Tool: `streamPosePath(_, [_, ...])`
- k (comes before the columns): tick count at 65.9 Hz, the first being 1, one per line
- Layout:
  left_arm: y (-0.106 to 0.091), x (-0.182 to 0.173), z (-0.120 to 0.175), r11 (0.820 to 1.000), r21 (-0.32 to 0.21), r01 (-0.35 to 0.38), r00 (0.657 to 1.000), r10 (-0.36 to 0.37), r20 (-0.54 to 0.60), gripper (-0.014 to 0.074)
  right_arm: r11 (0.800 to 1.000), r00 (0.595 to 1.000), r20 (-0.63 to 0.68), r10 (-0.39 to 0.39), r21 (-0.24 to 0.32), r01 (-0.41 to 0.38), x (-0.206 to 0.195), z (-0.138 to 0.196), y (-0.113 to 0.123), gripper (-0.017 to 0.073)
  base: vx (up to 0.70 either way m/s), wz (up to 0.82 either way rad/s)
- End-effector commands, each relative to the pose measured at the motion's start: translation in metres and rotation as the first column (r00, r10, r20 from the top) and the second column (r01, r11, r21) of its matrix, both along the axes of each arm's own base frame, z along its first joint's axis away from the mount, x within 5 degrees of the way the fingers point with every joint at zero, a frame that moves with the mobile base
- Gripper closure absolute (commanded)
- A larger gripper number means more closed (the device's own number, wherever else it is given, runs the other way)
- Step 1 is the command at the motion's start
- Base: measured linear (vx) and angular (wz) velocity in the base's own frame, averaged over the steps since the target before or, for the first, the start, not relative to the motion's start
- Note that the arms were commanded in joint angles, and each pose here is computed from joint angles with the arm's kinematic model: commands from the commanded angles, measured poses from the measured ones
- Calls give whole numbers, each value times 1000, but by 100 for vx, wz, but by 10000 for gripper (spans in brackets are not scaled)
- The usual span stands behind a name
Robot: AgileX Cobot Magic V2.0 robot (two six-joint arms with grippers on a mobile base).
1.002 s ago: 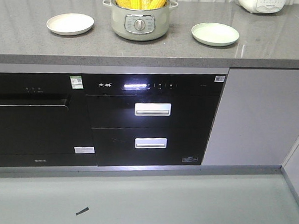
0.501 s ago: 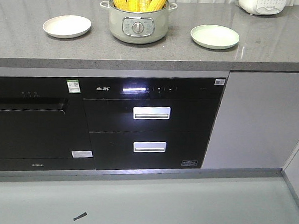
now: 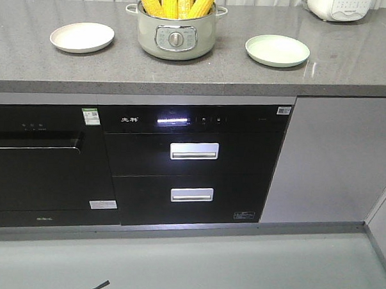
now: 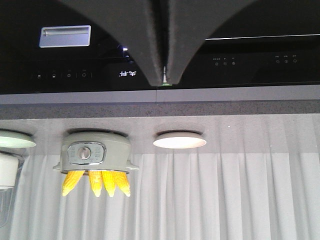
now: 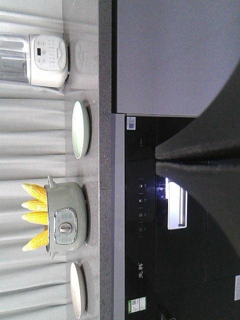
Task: Distribute corn equally
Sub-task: 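Drive closer and stop facing the pot between the two plates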
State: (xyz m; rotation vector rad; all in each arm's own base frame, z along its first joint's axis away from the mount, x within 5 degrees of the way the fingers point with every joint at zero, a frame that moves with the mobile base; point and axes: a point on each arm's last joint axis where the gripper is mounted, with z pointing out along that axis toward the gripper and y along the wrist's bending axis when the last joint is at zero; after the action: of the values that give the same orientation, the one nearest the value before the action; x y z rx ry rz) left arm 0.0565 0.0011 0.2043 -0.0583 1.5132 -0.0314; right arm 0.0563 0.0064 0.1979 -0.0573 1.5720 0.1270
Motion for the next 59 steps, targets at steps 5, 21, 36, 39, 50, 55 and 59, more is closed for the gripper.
streamPosePath(5, [0,-1,3,1000,-15,2,997,0,78,600,1000,998,64,-1,-3,2,0,3,0,560,6,-1])
streamPosePath(21, [0,-1,3,1000,-15,2,997,0,78,600,1000,998,64,-1,-3,2,0,3,0,560,7,-1])
streamPosePath(36, [0,-1,3,1000,-15,2,997,0,78,600,1000,998,64,-1,-3,2,0,3,0,560,8,-1])
streamPosePath(39, [0,-1,3,1000,-15,2,997,0,78,600,1000,998,64,-1,-3,2,0,3,0,560,8,-1])
streamPosePath(50, [0,-1,3,1000,-15,2,997,0,78,600,1000,998,64,-1,-3,2,0,3,0,560,8,0])
streamPosePath(55, [0,-1,3,1000,-15,2,997,0,78,600,1000,998,64,-1,-3,2,0,3,0,560,9,0])
streamPosePath(59, [0,-1,3,1000,-15,2,997,0,78,600,1000,998,64,-1,-3,2,0,3,0,560,9,0])
